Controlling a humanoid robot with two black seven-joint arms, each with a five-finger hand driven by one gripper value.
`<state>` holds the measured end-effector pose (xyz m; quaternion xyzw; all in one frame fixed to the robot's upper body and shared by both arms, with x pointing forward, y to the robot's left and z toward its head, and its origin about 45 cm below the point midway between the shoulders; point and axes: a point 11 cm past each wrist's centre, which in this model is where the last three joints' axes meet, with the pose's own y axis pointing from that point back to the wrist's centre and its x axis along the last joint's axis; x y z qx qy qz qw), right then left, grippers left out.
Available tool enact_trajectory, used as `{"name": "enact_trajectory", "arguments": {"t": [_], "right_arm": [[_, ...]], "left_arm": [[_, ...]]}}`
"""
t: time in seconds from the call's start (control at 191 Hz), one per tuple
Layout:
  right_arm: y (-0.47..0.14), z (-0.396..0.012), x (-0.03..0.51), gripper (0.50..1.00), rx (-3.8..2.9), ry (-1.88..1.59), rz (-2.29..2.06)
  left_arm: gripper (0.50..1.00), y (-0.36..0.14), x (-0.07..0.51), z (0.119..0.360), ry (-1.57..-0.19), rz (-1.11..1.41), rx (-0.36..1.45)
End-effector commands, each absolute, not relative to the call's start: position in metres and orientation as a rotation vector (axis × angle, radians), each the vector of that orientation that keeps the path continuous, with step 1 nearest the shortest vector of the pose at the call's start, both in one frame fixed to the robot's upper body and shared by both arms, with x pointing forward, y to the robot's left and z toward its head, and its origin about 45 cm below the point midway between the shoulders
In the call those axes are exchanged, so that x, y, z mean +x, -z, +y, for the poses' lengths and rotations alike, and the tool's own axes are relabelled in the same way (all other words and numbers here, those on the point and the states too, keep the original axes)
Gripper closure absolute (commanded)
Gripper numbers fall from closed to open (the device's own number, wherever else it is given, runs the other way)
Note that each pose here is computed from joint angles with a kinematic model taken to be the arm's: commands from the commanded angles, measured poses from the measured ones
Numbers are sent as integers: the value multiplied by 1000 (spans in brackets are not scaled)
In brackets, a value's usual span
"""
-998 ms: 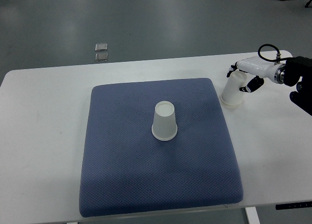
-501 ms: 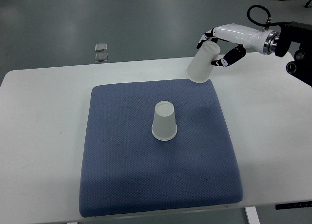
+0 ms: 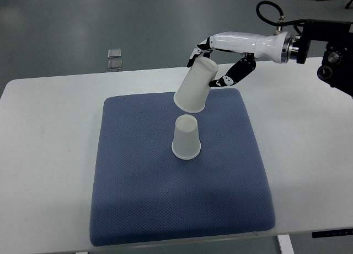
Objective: Stack paper cups
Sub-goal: 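Lift the cup with the right hand and carry it over the pad cup, then lower the held cup onto the pad cup and open the right hand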
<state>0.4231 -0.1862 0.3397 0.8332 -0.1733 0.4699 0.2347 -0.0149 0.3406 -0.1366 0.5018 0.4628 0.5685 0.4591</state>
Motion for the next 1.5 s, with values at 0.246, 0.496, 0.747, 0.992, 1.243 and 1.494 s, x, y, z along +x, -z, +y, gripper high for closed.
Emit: {"name": "enact_trajectory", "arguments": {"t": [0.246,0.496,0.747,0.992,1.243,1.494], "right_arm": [[-320,-177,413,852,2290,-1260,-379],[-317,-176,411,852,2281,-1264,-357],[-307,-161,405,854,2307,-1261,-324],[-302,-156,402,850,2316,-1262,-319],[-299,-158,402,707,2294,-1272,-303],[-297,-159,402,640,2272,-1285,-290]], "left_arm": [[500,137,-15,341,-1400,1140,1236],[500,137,-15,341,-1400,1140,1236],[500,137,-15,341,-1400,1140,1236],[500,137,-15,341,-1400,1140,1236],[500,137,-15,341,-1400,1140,1236],[500,137,-15,341,-1400,1140,1236]]}}
